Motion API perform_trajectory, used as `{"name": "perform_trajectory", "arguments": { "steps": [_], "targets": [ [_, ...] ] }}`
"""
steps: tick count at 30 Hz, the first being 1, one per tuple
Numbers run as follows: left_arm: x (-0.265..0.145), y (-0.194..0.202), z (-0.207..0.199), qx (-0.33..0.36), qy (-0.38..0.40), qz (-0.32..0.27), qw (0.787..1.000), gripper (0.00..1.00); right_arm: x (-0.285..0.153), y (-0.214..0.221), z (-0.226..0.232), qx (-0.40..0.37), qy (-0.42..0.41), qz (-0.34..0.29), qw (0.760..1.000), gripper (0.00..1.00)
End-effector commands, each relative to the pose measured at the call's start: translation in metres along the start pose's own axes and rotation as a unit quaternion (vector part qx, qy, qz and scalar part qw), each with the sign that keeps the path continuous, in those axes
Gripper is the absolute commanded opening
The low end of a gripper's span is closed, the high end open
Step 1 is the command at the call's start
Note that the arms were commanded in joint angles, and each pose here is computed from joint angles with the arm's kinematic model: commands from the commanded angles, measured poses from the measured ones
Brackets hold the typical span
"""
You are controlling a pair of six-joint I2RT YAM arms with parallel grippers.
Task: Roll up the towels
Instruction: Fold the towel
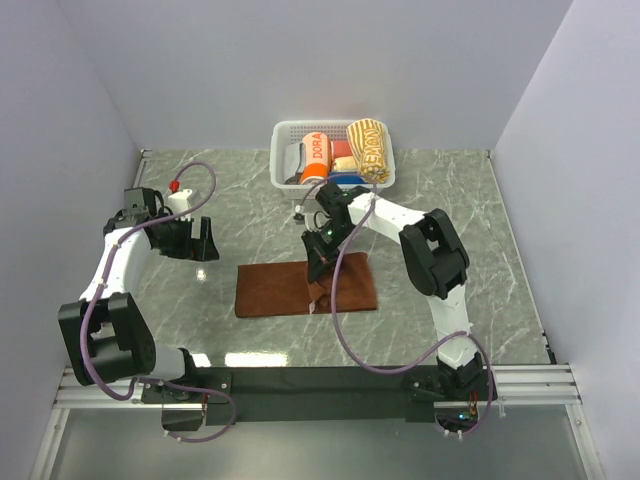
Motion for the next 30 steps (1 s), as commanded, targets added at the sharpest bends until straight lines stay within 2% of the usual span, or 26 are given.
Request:
{"name": "perform_trajectory", "arguments": {
  "steps": [1, 8, 23, 24, 25, 26, 27, 28, 29, 30],
  "targets": [
    [-0.001, 0.002, 0.002, 0.006, 0.002, 0.001, 1.000, 0.99, 0.001, 0.000, 0.022, -0.014, -0.028, 0.010, 0.999, 0.00],
    [0.003, 0.006, 0.002, 0.000, 0.008, 0.006, 1.000, 0.99, 0.005, 0.007, 0.034, -0.005, -0.055, 0.025, 0.998, 0.00],
    [0.004, 0.007, 0.001, -0.002, 0.011, 0.005, 1.000, 0.99, 0.017, -0.020, 0.036, 0.001, -0.057, 0.013, 0.998, 0.00],
    [0.004, 0.008, 0.000, -0.002, 0.012, 0.006, 1.000, 0.99, 0.021, -0.020, 0.036, 0.001, -0.056, 0.015, 0.998, 0.03],
    [0.004, 0.007, 0.000, -0.003, 0.013, 0.005, 1.000, 0.99, 0.021, -0.020, 0.035, 0.001, -0.054, 0.015, 0.998, 0.11],
    [0.003, 0.007, 0.000, -0.002, 0.014, 0.004, 1.000, 1.00, 0.020, -0.023, 0.037, -0.005, -0.055, 0.014, 0.998, 0.30],
    [0.003, 0.007, -0.001, 0.000, 0.015, 0.002, 1.000, 1.00, 0.017, -0.020, 0.038, -0.006, -0.053, 0.018, 0.998, 0.37],
    [0.001, 0.005, -0.003, 0.009, 0.017, -0.004, 1.000, 0.99, 0.013, -0.021, 0.038, -0.013, -0.045, 0.013, 0.999, 0.40],
    [-0.001, 0.004, -0.003, 0.016, 0.016, -0.010, 1.000, 0.99, 0.008, -0.021, 0.040, -0.030, -0.042, 0.007, 0.999, 0.46],
    [-0.001, 0.005, -0.006, 0.022, 0.019, -0.011, 1.000, 0.99, -0.006, -0.017, 0.049, -0.039, -0.041, -0.002, 0.998, 0.47]
  ]
}}
Point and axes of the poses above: each gripper's point midway between its finger pads, its own x axis out along the fingers, its own z axis along the line the jaws close on, y = z × x, the point moved 3 cm from there along -x, back along the fingers, and after that the axes turned 13 degrees about x, right-handed, at the moved point
